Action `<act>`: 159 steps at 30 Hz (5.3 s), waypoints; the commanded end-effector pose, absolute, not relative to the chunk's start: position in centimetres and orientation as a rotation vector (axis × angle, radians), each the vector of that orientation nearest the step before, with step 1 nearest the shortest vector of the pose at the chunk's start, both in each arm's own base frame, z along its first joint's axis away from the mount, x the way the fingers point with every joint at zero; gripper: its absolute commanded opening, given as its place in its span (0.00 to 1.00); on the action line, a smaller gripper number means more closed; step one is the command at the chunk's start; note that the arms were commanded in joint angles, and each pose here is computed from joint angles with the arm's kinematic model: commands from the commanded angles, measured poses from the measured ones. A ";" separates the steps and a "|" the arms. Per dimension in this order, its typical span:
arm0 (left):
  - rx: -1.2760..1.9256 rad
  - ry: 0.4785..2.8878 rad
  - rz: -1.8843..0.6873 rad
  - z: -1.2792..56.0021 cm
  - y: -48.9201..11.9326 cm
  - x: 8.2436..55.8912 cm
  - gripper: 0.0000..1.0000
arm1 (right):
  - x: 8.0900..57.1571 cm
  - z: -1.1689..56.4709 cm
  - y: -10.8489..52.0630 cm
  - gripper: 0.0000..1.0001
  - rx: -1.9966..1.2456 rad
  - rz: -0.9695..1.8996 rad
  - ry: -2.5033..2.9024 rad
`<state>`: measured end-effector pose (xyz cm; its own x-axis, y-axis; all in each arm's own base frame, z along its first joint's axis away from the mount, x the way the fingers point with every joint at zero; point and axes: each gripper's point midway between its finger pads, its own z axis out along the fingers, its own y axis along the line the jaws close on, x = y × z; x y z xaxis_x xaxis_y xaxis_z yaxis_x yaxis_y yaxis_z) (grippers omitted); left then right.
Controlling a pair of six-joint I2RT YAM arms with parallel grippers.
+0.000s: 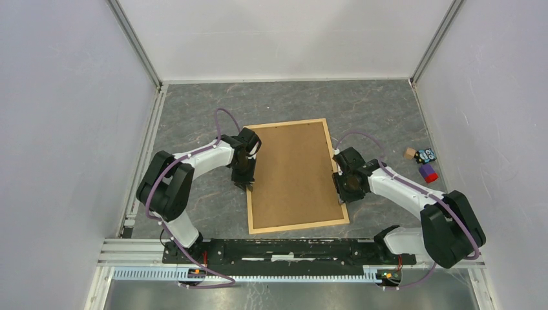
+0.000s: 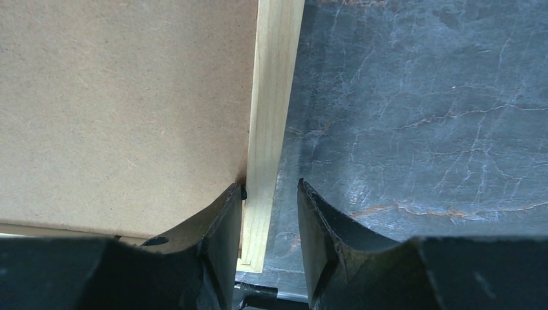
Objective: Put the photo into the frame
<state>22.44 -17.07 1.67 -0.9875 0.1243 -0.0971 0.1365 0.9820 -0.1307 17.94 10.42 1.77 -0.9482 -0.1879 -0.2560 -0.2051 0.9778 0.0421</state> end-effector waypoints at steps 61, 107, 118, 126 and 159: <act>0.253 3.123 -0.014 -0.6 -14.5 20.4 0.02 | 17.9 2.0 9.4 0.43 -0.298 0.016 2.876; 0.253 3.127 -0.020 -0.6 -14.6 20.4 0.02 | 19.0 4.3 10.5 0.42 -0.264 0.076 2.822; 0.256 3.131 -0.021 -0.7 -14.6 20.4 0.02 | 18.0 2.6 10.3 0.41 -0.272 0.072 2.864; 0.257 3.132 -0.024 -0.7 -14.6 20.4 0.02 | 17.9 1.6 9.2 0.41 -0.273 -0.021 2.881; 0.258 3.135 -0.015 -0.8 -14.5 20.3 0.02 | 18.1 2.7 9.9 0.42 -0.288 -0.020 2.860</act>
<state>22.44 -17.06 1.63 -0.9878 0.1245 -0.0934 0.1359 0.9824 -0.1279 17.76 10.23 2.58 -0.9471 -0.2046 -0.2472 -0.2077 0.9781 -0.0135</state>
